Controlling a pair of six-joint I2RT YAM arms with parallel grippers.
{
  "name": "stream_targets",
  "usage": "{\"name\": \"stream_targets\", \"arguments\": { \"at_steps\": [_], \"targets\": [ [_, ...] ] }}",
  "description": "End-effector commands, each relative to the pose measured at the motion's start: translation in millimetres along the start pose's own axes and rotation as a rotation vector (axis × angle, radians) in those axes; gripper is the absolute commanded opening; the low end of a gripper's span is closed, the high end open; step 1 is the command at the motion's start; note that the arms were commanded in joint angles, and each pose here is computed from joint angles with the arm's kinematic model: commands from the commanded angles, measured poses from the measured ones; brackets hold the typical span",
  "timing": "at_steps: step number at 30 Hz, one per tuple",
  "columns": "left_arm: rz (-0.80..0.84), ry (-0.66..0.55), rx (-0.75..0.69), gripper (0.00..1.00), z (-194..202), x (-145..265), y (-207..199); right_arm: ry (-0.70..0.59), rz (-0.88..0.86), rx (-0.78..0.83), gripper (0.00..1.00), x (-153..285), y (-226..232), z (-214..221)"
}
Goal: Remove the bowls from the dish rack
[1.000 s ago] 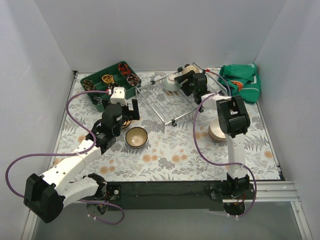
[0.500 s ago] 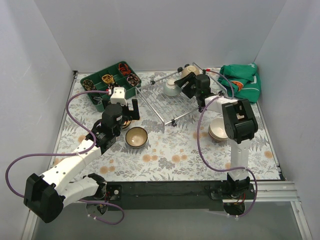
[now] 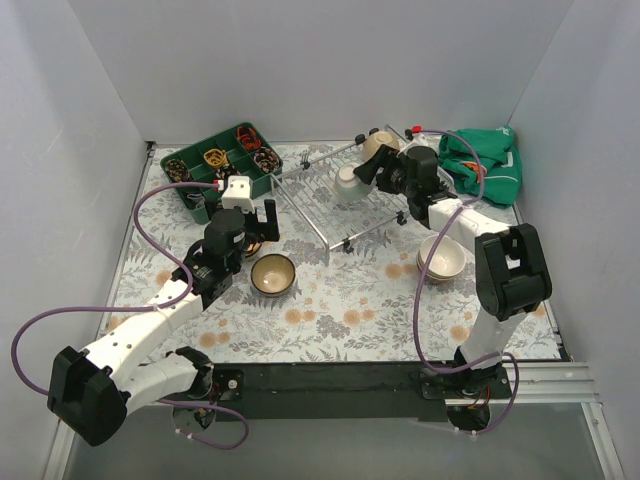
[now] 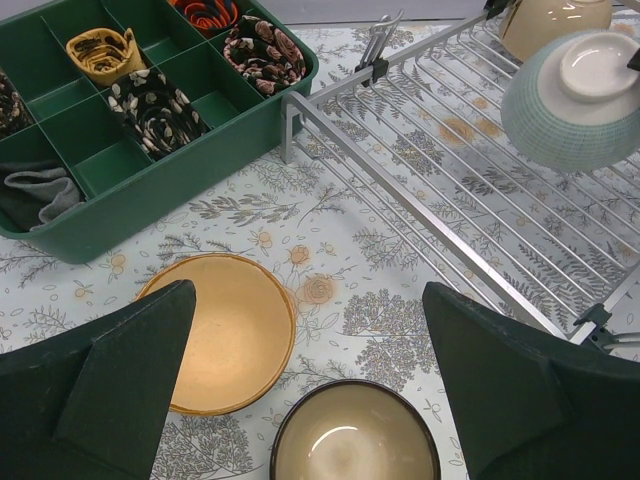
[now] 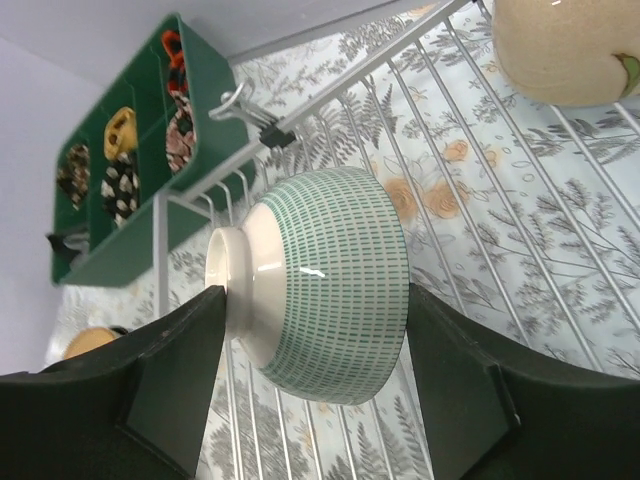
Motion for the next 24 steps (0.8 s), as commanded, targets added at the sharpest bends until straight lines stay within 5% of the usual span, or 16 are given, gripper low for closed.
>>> {"name": "stream_targets", "arguments": {
  "at_steps": [1, 11, 24],
  "targets": [
    [0.009, -0.026, 0.005, 0.98, -6.6, 4.4, 0.5, -0.05, -0.028, 0.262, 0.01, 24.8, 21.3, -20.0],
    [0.009, -0.032, 0.009, 0.98, -8.3, 5.5, 0.8, -0.058, 0.081, 0.683, 0.01, 64.9, 46.2, -23.7],
    [0.023, -0.031, 0.02, 0.98, -9.7, 7.1, -1.2, -0.056, 0.122, 0.997, 0.01, 138.8, 72.8, -1.4]
  ]
}}
Point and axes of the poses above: each gripper's point midway between its finger pads, its own x axis back along the fingers, its own y axis along the line the jaws close on, z = x × y, the point moved 3 cm from there along x, back along the fingers, and after that the axes turned 2 degrees about x, right-handed, at the moved point
